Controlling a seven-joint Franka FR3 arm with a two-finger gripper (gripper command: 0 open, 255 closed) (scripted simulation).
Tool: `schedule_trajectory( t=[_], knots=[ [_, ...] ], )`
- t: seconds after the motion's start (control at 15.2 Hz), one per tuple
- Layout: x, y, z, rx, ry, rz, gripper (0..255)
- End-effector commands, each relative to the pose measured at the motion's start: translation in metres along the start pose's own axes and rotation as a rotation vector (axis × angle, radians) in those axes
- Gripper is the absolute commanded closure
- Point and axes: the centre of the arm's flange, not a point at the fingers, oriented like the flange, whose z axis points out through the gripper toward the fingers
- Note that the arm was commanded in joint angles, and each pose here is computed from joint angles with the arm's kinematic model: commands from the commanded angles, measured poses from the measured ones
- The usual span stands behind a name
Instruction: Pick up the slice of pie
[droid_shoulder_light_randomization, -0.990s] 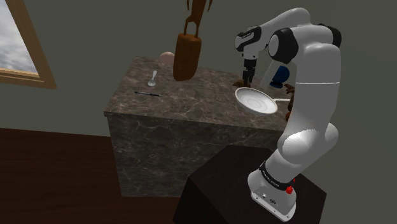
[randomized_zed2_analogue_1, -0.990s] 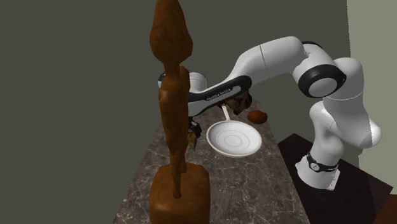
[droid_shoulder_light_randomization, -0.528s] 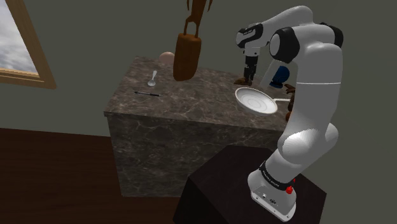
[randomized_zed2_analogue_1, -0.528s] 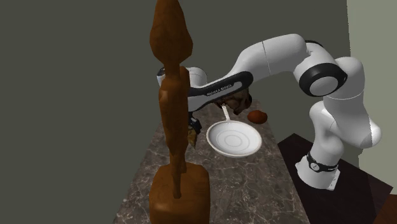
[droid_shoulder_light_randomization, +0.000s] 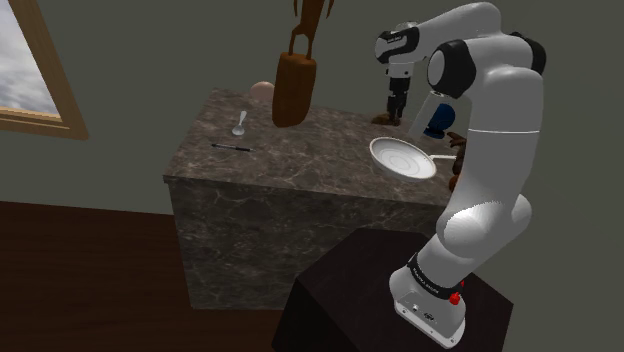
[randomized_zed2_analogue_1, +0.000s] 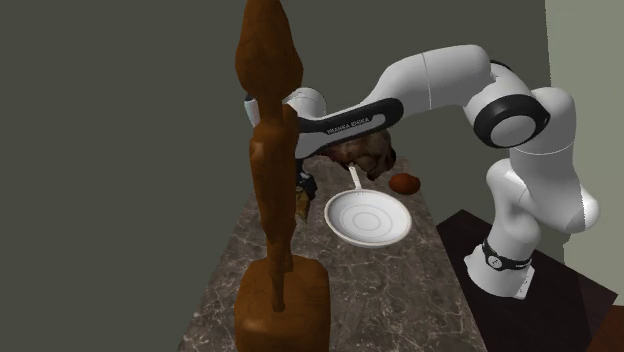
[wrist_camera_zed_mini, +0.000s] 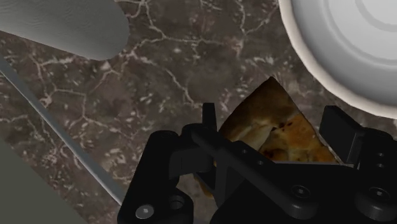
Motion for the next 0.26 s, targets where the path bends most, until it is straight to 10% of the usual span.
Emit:
schedule_trajectory(
  t=[0.0,0.2],
  knots=[
    [-0.0035,0.0004,-0.0095,0.0,0.0,0.0,255],
    [-0.0056,0.0002,-0.0151,0.0,0.0,0.0,255]
  ],
)
